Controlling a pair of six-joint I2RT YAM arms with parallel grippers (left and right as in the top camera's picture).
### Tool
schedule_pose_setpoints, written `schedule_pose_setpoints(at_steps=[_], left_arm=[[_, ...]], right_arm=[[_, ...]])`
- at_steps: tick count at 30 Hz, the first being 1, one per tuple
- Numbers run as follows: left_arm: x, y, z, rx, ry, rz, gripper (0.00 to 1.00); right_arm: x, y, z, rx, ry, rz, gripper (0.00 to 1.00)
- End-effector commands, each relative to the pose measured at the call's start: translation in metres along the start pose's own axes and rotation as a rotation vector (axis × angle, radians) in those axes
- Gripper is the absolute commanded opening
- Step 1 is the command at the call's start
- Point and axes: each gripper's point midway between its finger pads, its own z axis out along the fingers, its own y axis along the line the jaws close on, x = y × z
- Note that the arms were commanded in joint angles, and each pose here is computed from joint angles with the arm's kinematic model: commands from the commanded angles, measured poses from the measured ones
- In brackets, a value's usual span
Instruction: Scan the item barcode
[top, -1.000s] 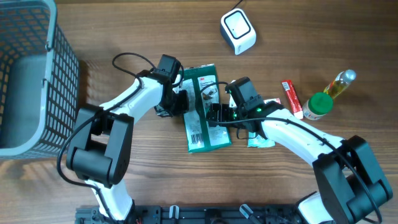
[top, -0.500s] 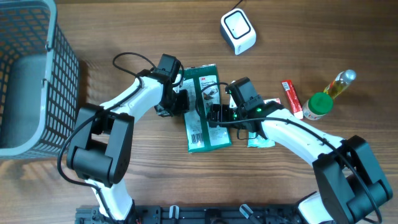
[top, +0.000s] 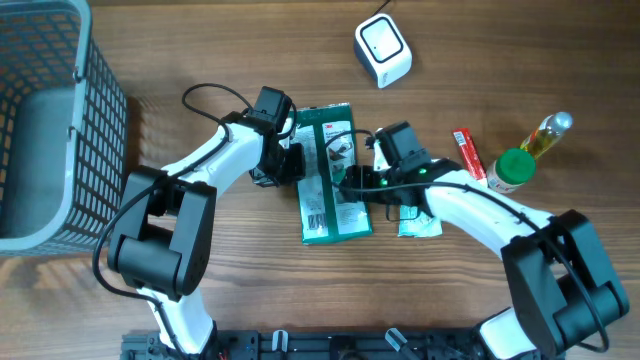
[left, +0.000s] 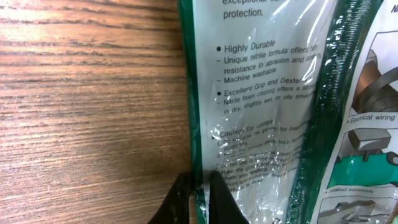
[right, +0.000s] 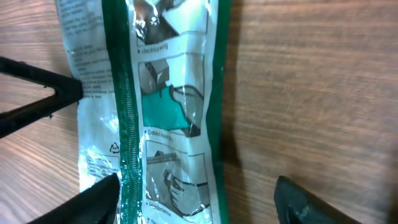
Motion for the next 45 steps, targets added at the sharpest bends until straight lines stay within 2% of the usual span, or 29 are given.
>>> schedule_pose_setpoints(at_steps=[1,6,9,11,15,17,25,30,31,36,40,42,45], left_arm=[[0.006,0.008,0.017,-0.035,0.034,-0.004,0.04],[0.006,0.008,0.017,-0.034,0.032,-0.003,0.04],[0.006,0.008,0.017,-0.034,0.032,-0.003,0.04],[0.006,0.008,0.017,-0.034,0.032,-0.003,0.04],[0.006,0.008,0.017,-0.034,0.032,-0.003,0.04],[0.006,0.008,0.017,-0.034,0.032,-0.003,0.04],[0.006,0.008,0.017,-0.034,0.032,-0.003,0.04],[0.006,0.008,0.017,-0.034,0.032,-0.003,0.04],[0.006,0.008,0.017,-0.034,0.032,-0.003,0.04],[0.006,0.008,0.017,-0.034,0.032,-0.003,0.04],[0.006,0.008,0.017,-0.034,0.032,-0.003,0.04],[0.006,0.008,0.017,-0.034,0.032,-0.003,0.04],[0.006,0.008,0.017,-0.034,0.032,-0.003,0.04]], right_arm=[[0.009,0.001,0.006,-0.055,0.057,-0.003,0.71],[0.027,0.003,0.032,-0.133,0.159,0.023,0.66],[0.037,0.019,0.042,-0.268,0.225,0.029,0.52],[0.041,0.027,0.044,-0.327,0.249,0.029,0.39],[0.036,0.030,0.045,-0.345,0.231,0.014,0.33],[0.034,0.040,0.042,-0.402,0.229,-0.001,0.32],[0.036,0.037,0.046,-0.388,0.232,0.001,0.37],[0.036,0.037,0.047,-0.389,0.232,0.002,0.35],[0.036,0.038,0.047,-0.388,0.235,0.008,0.32],[0.047,0.024,0.051,-0.276,0.287,0.190,0.35],[0.051,0.012,0.054,-0.201,0.294,0.261,0.35],[0.050,0.011,0.054,-0.196,0.292,0.269,0.35],[0.045,0.001,0.057,-0.138,0.251,0.266,0.25]])
